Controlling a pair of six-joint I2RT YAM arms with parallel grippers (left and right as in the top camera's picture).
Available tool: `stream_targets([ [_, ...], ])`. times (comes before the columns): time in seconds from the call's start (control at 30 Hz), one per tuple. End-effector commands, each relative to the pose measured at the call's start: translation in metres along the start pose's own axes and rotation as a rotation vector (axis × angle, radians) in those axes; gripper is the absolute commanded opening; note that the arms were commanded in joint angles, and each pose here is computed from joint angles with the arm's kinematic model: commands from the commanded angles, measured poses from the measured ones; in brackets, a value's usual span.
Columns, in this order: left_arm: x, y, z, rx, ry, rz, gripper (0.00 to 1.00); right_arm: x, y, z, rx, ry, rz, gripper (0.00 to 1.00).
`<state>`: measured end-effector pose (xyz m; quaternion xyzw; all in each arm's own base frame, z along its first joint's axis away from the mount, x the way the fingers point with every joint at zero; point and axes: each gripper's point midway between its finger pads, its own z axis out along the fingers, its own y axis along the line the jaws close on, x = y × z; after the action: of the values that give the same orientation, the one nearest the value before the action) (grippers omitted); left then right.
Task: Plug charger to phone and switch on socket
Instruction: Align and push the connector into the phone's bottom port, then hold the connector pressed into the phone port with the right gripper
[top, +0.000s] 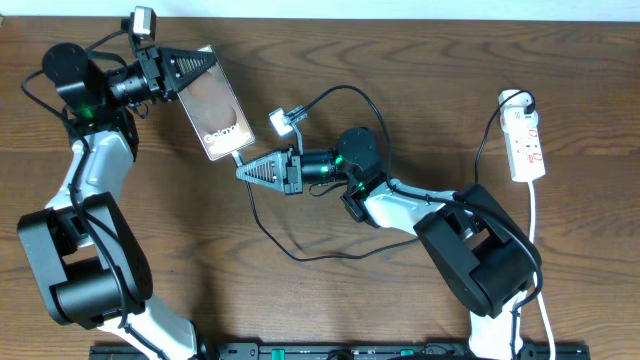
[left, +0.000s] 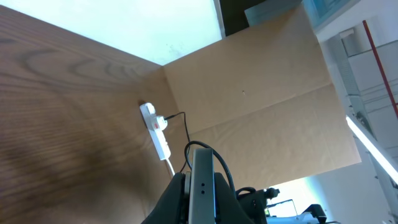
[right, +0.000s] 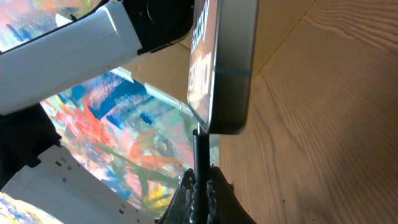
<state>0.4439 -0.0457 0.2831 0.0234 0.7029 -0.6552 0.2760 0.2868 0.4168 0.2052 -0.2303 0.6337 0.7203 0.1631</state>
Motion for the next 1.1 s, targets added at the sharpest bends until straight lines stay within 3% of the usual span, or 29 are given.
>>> stream_targets([
  [0.0, 0.001, -0.013, -0.001, 0.008, 0.017, 0.048, 0.07, -0.003, -0.002, 0.0, -0.001, -0.004, -0.003, 0.01],
  [1.07, 0.001, -0.013, -0.001, 0.007, 0.017, 0.027, 0.07, -0.017, -0.002, -0.001, 0.009, -0.082, 0.066, 0.01],
])
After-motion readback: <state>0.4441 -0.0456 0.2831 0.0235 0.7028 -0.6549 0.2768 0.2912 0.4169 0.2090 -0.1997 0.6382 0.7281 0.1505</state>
